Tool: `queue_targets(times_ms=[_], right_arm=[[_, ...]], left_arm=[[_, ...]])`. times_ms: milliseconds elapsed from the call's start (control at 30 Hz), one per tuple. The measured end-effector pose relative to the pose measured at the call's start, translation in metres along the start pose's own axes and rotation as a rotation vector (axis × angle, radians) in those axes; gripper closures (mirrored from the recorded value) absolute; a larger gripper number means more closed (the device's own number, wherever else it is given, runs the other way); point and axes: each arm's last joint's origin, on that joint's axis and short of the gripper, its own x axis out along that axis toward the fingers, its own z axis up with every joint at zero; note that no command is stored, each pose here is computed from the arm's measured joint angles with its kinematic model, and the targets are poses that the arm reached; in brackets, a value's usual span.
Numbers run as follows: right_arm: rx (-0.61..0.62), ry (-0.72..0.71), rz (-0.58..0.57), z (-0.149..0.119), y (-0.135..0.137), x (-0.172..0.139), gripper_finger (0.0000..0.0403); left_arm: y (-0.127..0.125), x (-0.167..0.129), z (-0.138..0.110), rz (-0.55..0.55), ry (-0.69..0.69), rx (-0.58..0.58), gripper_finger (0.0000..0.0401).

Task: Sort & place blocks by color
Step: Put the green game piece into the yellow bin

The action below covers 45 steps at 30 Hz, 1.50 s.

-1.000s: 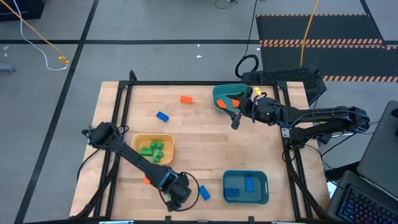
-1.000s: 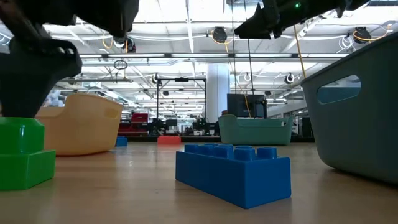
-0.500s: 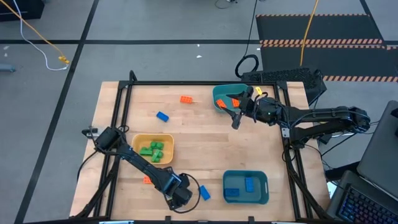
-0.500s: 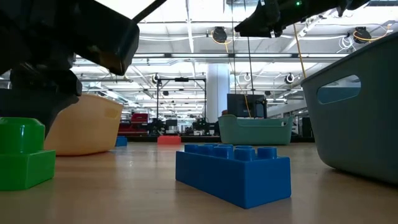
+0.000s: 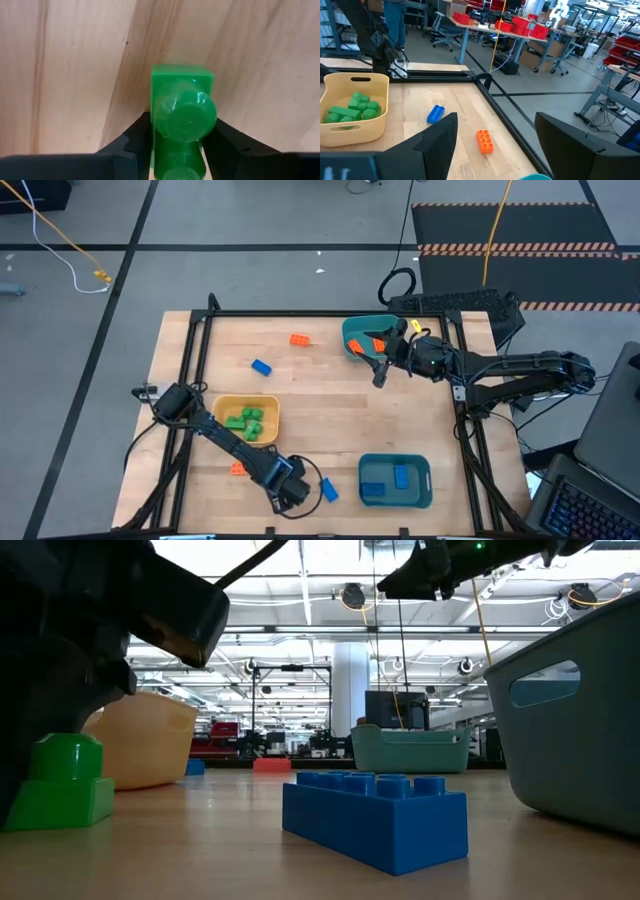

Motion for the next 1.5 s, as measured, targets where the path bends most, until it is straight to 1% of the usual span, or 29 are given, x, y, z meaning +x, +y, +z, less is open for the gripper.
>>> queue_targets(times_ms=[100, 167, 300, 400, 567, 600, 667, 700, 767, 800, 933, 1000, 1100, 1200, 1267, 1400, 1500], right_arm=[[0.000, 0.000, 0.000, 0.000, 0.000, 0.000, 0.0145], [0.000, 0.000, 0.000, 0.000, 0.000, 0.000, 0.0145], [-0.001, 0.000, 0.000, 0.000, 0.000, 0.000, 0.0145], [-0.001, 0.000, 0.000, 0.000, 0.000, 0.000, 0.0145], [-0.001, 0.000, 0.000, 0.000, 0.000, 0.000, 0.0145], [-0.001, 0.000, 0.000, 0.000, 0.000, 0.000, 0.0145], [-0.001, 0.000, 0.000, 0.000, 0.000, 0.000, 0.0145], [-0.001, 0.001, 0.001, 0.000, 0.000, 0.000, 0.0145], [-0.003, 0.004, 0.002, 0.000, 0.000, 0.000, 0.0145], [-0.005, 0.009, 0.003, -0.001, 0.000, 0.000, 0.0145], [-0.005, 0.011, 0.003, -0.001, 0.000, -0.001, 0.0145], [-0.004, 0.007, 0.003, 0.000, 0.000, -0.001, 0.0145], [-0.005, 0.010, 0.003, -0.001, 0.000, -0.002, 0.0145], [-0.012, 0.021, 0.005, -0.002, 0.000, -0.002, 0.0145], [-0.014, 0.025, 0.006, -0.002, 0.000, -0.002, 0.0145], [-0.018, 0.026, 0.005, -0.002, 0.000, -0.002, 0.0145], [-0.017, 0.022, 0.005, -0.002, 0.000, -0.001, 0.0145]], left_arm=[[0.002, -0.002, 0.002, -0.014, 0.039, -0.004, 0.0267], [0.002, -0.006, 0.002, -0.028, 0.090, -0.001, 0.0267], [-0.001, -0.029, 0.008, -0.018, 0.110, 0.011, 0.0267], [0.004, -0.053, 0.013, 0.069, 0.112, 0.026, 0.0267], [0.019, -0.098, 0.015, 0.268, 0.131, 0.044, 0.0244], [0.021, -0.104, 0.017, 0.280, 0.109, 0.052, 0.0244], [0.025, -0.119, 0.021, 0.231, 0.035, 0.075, 0.0250], [0.030, -0.126, 0.022, 0.227, 0.004, 0.069, 0.0256], [0.043, -0.141, 0.024, 0.225, -0.009, 0.043, 0.0264], [0.049, -0.147, 0.022, 0.240, -0.024, 0.036, 0.0264], [0.074, -0.172, 0.025, 0.252, -0.122, -0.011, 0.0264], [0.088, -0.182, 0.025, 0.250, -0.146, -0.036, 0.0263], [0.106, -0.186, 0.023, 0.277, -0.176, -0.071, 0.0255], [0.122, -0.180, 0.016, 0.292, -0.186, -0.105, 0.0254], [0.131, -0.172, 0.010, 0.285, -0.190, -0.126, 0.0257], [0.145, -0.156, -0.005, 0.213, -0.214, -0.175, 0.0258], [0.153, -0.147, -0.016, 0.136, -0.225, -0.211, 0.0255]])
